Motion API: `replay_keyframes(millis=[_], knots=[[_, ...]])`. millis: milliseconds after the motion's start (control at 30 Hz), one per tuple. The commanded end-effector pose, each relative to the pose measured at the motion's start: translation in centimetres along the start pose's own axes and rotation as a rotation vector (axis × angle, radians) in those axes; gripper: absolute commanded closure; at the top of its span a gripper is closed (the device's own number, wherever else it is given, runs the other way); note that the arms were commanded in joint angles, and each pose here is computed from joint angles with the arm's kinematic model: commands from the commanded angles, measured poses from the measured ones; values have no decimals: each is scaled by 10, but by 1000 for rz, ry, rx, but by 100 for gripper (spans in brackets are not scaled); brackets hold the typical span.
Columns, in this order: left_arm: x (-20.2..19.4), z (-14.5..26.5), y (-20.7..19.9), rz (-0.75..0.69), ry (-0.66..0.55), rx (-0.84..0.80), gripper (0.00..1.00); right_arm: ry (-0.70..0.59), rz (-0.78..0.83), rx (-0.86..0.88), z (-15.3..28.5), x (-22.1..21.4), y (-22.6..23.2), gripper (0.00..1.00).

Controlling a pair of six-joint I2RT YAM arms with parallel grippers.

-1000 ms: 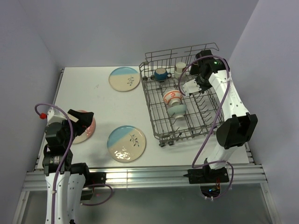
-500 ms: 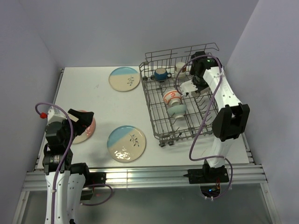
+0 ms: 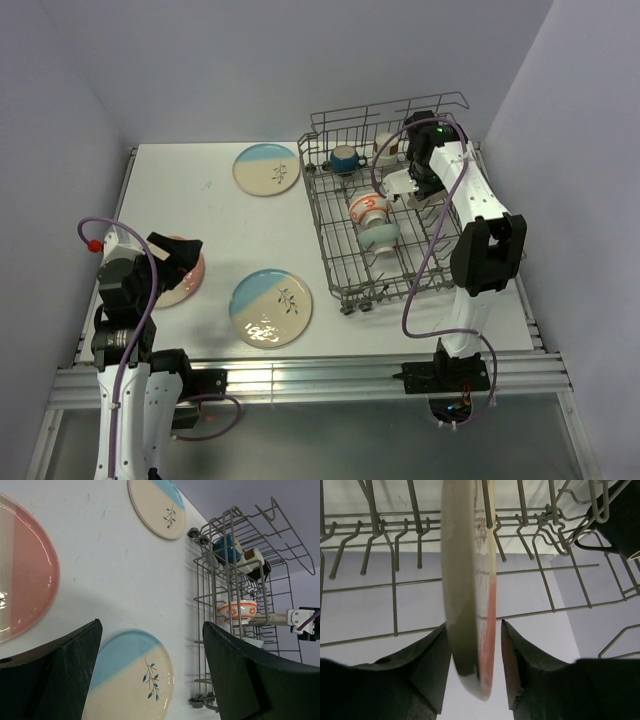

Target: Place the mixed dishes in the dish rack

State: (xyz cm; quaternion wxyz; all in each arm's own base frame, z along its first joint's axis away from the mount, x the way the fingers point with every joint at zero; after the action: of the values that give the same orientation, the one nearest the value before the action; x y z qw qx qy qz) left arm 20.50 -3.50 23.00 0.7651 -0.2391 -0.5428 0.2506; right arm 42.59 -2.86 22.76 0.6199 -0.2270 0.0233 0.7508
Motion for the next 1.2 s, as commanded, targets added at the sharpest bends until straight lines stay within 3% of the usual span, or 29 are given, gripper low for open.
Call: replay_keyframes(millis=[0, 167, 333, 533, 667, 767, 800, 867, 900, 967, 1000, 1033, 1100, 1133, 1167], knots=[[5, -1, -7, -24, -16, -42, 12, 44, -48, -59, 24, -15, -2, 49], [2, -6, -9, -1, -1, -70, 12, 36, -58, -75, 39, -19, 3, 41], [-1, -18, -13, 45, 33, -103, 12, -40, -80, -141, 86, -24, 10, 29], [0, -39, -20, 89, 59, -161, 12, -108, -47, -195, 110, -13, 35, 27], [8, -62, -23, 136, 70, -162, 15, -232, -85, -274, 144, 3, 37, 27], [12, -94, -22, 230, 117, -135, 25, -453, -204, -392, 183, 31, 18, 28], [2, -115, -10, 300, 178, -75, 28, -618, -300, -425, 203, 50, 12, 28], [9, -137, -18, 341, 216, -65, 35, -807, -424, -521, 229, 66, -10, 28], [-6, -160, -6, 378, 285, -1, 35, -937, -589, -464, 234, 79, -5, 28], [0, -186, -21, 377, 319, 20, 39, -1208, -645, -486, 262, 103, -19, 27], [-18, -206, -8, 404, 379, 97, 40, -1296, -742, -366, 251, 122, -4, 27], [-4, -223, -25, 390, 360, 79, 43, -1430, -707, -423, 272, 135, -14, 27], [-21, -251, -3, 440, 418, 216, 48, -1521, -790, -313, 260, 162, 1, 26], [-18, -266, -27, 421, 426, 191, 49, -1553, -781, -298, 263, 172, 2, 26], [-17, -278, -24, 426, 403, 251, 49, -1577, -778, -277, 268, 187, 3, 27]])
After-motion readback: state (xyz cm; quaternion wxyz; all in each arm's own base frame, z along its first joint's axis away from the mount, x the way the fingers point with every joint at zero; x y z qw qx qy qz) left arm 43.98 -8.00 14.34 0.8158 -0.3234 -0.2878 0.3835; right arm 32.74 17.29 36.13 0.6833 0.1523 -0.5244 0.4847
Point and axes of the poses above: each gripper's point midway between its finger pads, its own z axis back along the fingers, its own y axis along the line the jaws close on, x = y × z, the point moved 3 cm from there along z, back along the fingers, and after that the axes turned 6 degrees about -z, right-handed, at the moved point
